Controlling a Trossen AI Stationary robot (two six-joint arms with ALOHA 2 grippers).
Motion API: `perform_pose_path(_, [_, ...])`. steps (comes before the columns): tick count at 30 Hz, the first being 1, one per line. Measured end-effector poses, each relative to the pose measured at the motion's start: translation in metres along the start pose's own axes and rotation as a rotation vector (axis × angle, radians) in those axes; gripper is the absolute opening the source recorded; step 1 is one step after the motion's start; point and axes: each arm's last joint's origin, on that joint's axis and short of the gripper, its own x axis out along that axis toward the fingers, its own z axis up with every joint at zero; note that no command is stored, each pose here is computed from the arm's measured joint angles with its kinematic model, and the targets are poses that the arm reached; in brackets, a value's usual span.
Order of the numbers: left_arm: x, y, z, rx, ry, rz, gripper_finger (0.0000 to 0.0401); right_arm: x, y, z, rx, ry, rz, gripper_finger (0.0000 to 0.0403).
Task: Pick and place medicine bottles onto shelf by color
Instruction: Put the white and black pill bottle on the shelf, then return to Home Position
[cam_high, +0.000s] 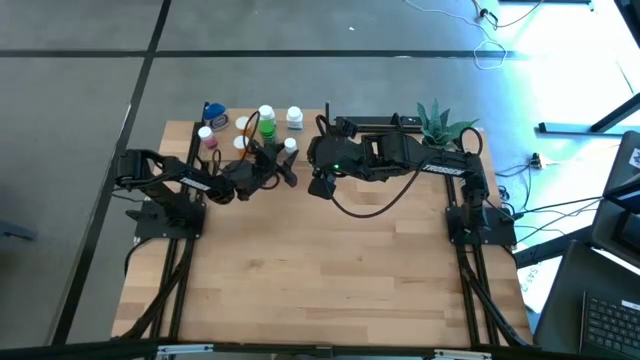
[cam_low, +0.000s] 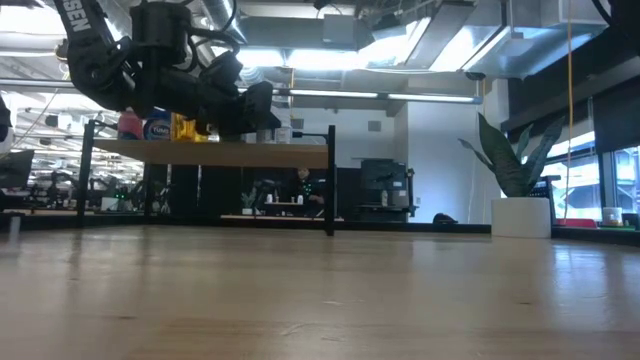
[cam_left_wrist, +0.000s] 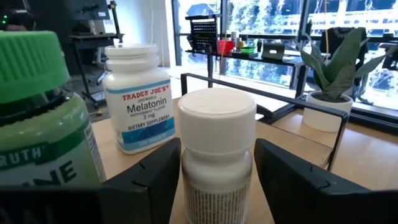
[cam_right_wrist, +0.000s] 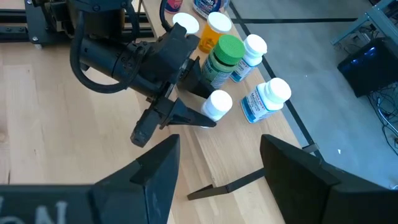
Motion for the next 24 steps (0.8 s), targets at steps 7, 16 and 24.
perform_pose_path(7, [0.0000, -0.0002, 0.0004, 0.006, -0.004, -0.007, 0.0197, 0.0000, 0.0000, 0.0000, 0.000, 0.000, 0.000, 0.0225])
perform_pose_path(16, [0.0014, 0.0020, 0.0009, 0.004, -0.009, 0.004, 0.0201, 0.0000, 0.0000, 0.0000, 0.000, 0.000, 0.000, 0.0225])
perform_pose_path(24, [0.0016, 0.0024, 0.0022, 0.022, -0.021, 0.007, 0.0230, 0.0000, 0.0000, 0.0000, 0.000, 0.000, 0.000, 0.0225])
